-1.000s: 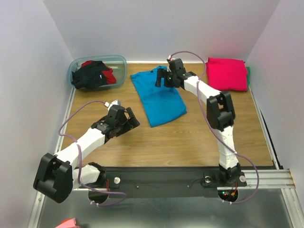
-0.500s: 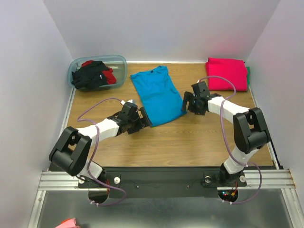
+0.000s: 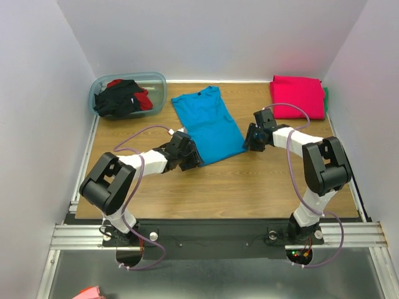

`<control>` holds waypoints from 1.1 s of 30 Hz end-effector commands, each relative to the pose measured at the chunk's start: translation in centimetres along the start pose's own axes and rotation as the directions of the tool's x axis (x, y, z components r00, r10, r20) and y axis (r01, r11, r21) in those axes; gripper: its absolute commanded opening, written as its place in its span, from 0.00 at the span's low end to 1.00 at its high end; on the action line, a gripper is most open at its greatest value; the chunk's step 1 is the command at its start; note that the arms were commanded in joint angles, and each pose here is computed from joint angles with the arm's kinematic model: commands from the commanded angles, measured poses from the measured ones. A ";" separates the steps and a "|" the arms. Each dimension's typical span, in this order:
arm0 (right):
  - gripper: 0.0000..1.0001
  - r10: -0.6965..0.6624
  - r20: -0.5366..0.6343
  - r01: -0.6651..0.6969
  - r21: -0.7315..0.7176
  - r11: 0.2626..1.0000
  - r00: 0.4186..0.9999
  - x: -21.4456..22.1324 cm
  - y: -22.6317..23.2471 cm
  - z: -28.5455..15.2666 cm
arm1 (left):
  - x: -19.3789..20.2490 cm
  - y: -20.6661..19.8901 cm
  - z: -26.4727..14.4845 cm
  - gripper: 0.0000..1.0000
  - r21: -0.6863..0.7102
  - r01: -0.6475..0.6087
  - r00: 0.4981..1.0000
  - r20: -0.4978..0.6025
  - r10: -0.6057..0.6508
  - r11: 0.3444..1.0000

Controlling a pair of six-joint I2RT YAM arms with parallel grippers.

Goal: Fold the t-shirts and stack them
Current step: Fold the tshirt

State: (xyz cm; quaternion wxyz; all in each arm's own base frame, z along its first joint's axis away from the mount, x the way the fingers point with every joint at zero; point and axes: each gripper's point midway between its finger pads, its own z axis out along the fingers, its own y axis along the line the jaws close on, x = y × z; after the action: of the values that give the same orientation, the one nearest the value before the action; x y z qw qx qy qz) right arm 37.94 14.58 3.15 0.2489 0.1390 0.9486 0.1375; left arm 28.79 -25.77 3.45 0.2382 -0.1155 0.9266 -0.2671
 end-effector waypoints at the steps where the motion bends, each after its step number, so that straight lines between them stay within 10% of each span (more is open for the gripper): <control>1: 0.40 0.007 -0.011 -0.007 -0.008 1.000 1.000 0.8 -0.3 1.2 | 0.7 1.3 1.1 0.53 -0.074 -0.007 1.000 -0.015 0.006 0.997; 9: 0.19 0.006 -0.062 -0.009 -0.042 0.999 0.998 2.2 -0.1 1.7 | 1.7 2.5 1.8 0.00 -0.135 -0.006 0.999 -0.046 0.000 0.991; 14: 0.01 0.014 -0.005 -0.014 -0.016 1.000 1.000 2.2 -1.1 -0.9 | 3.2 0.7 0.2 0.00 -0.104 -0.053 0.998 -0.049 0.048 0.993; 33: 0.00 0.080 0.252 -0.066 -0.061 0.996 0.964 2.9 -3.3 -17.0 | 12.0 -9.7 -11.2 0.00 0.267 -0.153 0.977 -0.107 0.187 0.952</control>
State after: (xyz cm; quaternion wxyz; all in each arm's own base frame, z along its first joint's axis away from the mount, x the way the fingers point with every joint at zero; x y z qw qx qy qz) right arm 25.40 9.46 11.93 0.3374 0.1797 0.9115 0.1517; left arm 13.72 -33.20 10.65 0.2027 0.0226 0.9136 -0.3518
